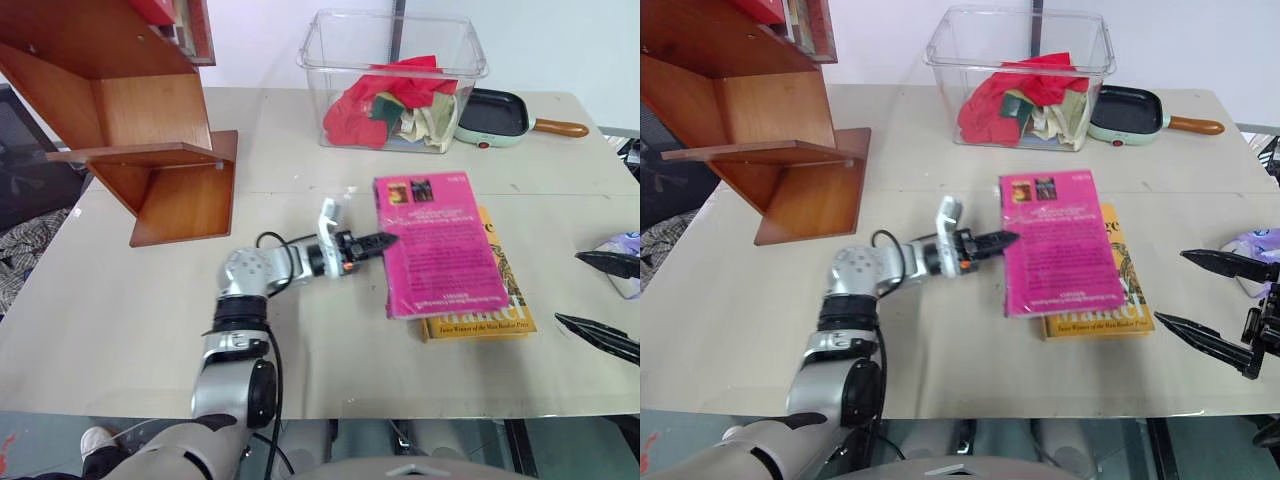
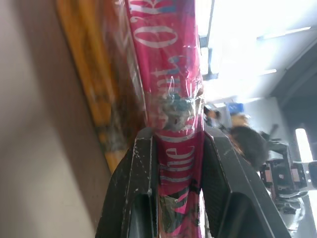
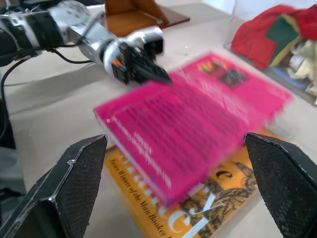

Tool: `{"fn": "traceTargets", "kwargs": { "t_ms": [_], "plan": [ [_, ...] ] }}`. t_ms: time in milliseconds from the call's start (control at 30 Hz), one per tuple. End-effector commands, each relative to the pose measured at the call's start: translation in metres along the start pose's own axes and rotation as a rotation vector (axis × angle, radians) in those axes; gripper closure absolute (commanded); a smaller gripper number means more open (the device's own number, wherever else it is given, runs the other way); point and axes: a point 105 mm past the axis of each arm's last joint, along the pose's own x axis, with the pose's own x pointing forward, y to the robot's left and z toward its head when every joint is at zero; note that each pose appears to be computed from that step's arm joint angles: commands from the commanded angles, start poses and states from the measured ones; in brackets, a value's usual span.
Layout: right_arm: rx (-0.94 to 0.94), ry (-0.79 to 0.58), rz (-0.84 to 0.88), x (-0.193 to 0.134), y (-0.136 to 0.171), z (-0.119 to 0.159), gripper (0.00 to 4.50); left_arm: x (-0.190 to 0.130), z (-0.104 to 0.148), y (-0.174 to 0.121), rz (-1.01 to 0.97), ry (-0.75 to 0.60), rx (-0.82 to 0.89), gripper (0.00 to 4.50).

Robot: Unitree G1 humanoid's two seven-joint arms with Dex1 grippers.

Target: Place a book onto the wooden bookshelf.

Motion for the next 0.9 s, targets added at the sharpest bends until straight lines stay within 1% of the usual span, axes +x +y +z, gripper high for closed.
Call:
{"fn": "traceTargets", "kwargs": {
  "t_ms": [33,133,200,300,367,433,467,533,567,600,667,733,833,867,900],
  "plan": [
    [-0.022,-0.065,0.000,0.008,-0.006,0.008,0.00,-0.020,0.031,-0.039,-0.039,-0.097,0.268,3.92],
    [-0.026,-0.101,0.023,0.018,-0.011,0.010,0.00,-0.038,0.053,-0.053,0.058,-0.163,0.525,3.92],
    [-0.025,-0.132,0.045,0.026,-0.015,0.011,0.00,-0.053,0.066,-0.064,0.170,-0.168,0.838,3.92],
    [-0.029,-0.163,0.075,0.036,-0.021,0.012,0.00,-0.071,0.078,-0.084,0.334,-0.116,1.375,3.92],
    [-0.033,-0.189,0.084,0.040,-0.028,0.014,0.00,-0.080,0.086,-0.103,0.374,-0.118,1.569,3.92],
    [-0.042,-0.221,0.087,0.043,-0.034,0.018,0.00,-0.086,0.093,-0.121,0.408,-0.127,1.709,3.92],
    [-0.052,-0.257,0.084,0.046,-0.040,0.024,0.00,-0.090,0.098,-0.132,0.457,-0.112,1.826,3.92],
    [-0.066,-0.305,0.083,0.049,-0.046,0.032,0.00,-0.096,0.105,-0.144,0.531,-0.081,1.969,3.92],
    [-0.075,-0.334,0.084,0.052,-0.050,0.036,0.00,-0.102,0.114,-0.150,0.609,-0.056,2.053,3.92],
    [-0.081,-0.350,0.085,0.055,-0.052,0.039,0.00,-0.106,0.120,-0.153,0.661,-0.038,2.103,3.92],
    [-0.103,-0.375,0.095,0.061,-0.058,0.043,0.00,-0.116,0.130,-0.164,0.757,0.053,2.253,3.92],
    [-0.116,-0.393,0.102,0.064,-0.063,0.046,0.00,-0.126,0.137,-0.173,0.813,0.140,2.296,3.92],
    [-0.137,-0.412,0.101,0.063,-0.071,0.050,0.00,-0.153,0.138,-0.166,0.895,0.367,2.233,3.92],
    [-0.139,-0.425,0.098,0.060,-0.075,0.053,0.00,-0.166,0.141,-0.166,0.951,0.423,2.185,3.92],
    [-0.141,-0.435,0.097,0.058,-0.077,0.055,0.00,-0.176,0.143,-0.170,0.991,0.449,2.158,3.92]
  ]
}}
